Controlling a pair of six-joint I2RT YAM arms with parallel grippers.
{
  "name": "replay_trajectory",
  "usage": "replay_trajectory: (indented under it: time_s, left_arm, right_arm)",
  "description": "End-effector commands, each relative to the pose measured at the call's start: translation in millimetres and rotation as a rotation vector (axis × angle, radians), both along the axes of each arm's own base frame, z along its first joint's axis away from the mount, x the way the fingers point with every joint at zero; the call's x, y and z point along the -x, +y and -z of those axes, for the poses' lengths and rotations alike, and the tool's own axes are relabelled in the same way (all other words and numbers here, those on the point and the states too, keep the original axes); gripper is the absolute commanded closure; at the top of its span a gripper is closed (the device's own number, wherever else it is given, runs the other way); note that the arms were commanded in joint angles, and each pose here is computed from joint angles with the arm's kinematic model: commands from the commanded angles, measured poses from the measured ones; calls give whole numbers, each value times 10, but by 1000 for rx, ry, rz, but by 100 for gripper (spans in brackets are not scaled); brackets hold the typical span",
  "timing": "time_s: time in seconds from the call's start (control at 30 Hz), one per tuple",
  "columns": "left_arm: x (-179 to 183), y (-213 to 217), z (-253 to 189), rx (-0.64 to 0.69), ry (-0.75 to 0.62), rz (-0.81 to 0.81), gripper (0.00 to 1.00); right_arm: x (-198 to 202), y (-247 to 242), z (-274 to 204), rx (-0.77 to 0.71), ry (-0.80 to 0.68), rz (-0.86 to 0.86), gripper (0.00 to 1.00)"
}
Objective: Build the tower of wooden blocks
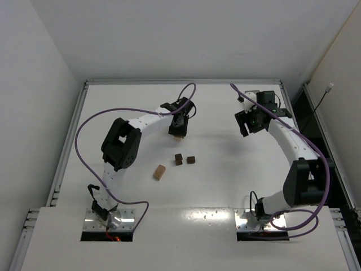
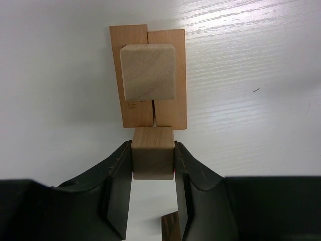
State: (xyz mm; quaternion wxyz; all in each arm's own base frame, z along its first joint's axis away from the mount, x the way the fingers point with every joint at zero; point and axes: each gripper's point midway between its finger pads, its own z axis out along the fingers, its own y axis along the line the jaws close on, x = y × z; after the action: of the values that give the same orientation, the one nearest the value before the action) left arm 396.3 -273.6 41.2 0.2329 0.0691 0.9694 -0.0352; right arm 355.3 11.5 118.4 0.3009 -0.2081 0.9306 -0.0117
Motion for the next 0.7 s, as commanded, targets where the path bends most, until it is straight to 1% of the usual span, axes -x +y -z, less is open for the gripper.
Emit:
replay_trajectory:
  time_s: [0.0,0.2,0.37,0.5,0.67]
  left_arm:
    - [-108,-34,-378,48,-81,-22,100]
    - [-111,-36,-428,55,-90,-22,100]
    - [-135,-58,-621,86,-123,-32,100]
    - [-118,-122,-653,98,-125,-18,100]
    - [-172,-139,-530,73,-112,-15,100]
  right_arm:
    - [-79,25,-63,-19,-34,-10,34]
    - [-79,25,-63,-19,-34,-10,34]
    - [-80,25,-31,-19,-25,-10,34]
    - [-80,25,-31,-19,-25,-10,34]
    - [-103,26,-65,-19,-34,-10,34]
